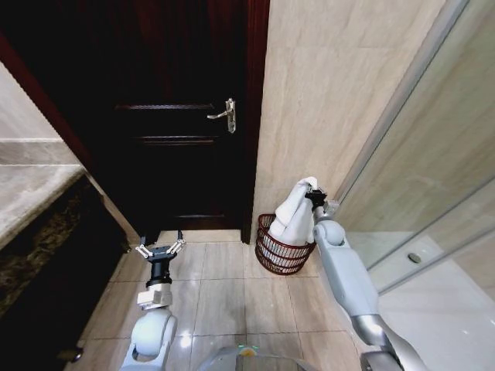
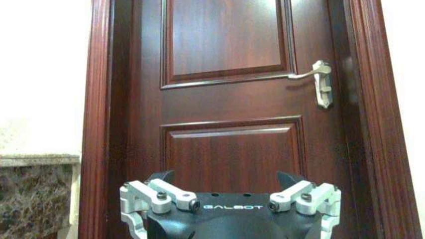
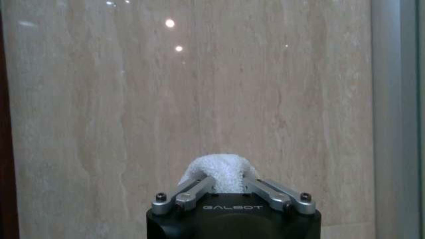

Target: Discard the used towel into the hamper.

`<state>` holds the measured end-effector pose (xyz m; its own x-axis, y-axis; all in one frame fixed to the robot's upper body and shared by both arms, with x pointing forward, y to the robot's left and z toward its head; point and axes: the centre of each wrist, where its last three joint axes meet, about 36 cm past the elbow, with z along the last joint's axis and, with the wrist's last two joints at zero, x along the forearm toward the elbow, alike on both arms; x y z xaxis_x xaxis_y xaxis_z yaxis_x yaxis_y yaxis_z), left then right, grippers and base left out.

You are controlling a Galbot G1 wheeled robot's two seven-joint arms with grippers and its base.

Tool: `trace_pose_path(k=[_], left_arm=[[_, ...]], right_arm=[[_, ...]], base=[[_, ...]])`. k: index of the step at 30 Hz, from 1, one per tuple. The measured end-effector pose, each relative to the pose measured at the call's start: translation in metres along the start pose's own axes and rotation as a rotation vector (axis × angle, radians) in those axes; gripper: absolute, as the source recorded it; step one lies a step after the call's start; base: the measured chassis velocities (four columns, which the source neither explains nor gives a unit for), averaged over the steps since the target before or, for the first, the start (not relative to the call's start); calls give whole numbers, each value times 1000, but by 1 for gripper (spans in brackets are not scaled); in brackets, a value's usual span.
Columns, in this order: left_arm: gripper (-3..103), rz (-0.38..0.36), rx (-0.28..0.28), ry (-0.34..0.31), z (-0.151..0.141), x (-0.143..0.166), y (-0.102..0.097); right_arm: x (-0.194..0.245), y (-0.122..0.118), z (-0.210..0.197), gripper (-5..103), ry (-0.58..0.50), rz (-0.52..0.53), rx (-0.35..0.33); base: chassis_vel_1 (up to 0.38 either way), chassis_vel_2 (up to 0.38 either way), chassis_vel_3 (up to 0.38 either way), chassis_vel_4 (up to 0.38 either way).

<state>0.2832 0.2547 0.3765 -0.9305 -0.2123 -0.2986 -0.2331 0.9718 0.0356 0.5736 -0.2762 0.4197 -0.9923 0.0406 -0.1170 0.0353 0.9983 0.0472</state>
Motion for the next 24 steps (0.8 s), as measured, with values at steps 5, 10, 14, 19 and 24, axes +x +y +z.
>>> trace_pose_path(k=[5,10,14,19,24], left_arm=[[100,-7,10,-4,1,1,-1],[100,-5,10,-5,1,1,0],[100,-5,9,-8,1,0,1],[100,-6,11,-7,0,1,1],[100,-7,12,-5,-1,4,1]], right_arm=[[3,0,2,3,-1,14,-3],[6,1,-2,3,1,15,-8],[9,1,-9,3,37,19,-17],[11,-3,-21,3,94,14,-15],[14,-5,-27,3,124,18,-12]], base=[[0,0,0,0],[0,0,0,0],[0,0,0,0],[0,0,0,0],[0,0,0,0]])
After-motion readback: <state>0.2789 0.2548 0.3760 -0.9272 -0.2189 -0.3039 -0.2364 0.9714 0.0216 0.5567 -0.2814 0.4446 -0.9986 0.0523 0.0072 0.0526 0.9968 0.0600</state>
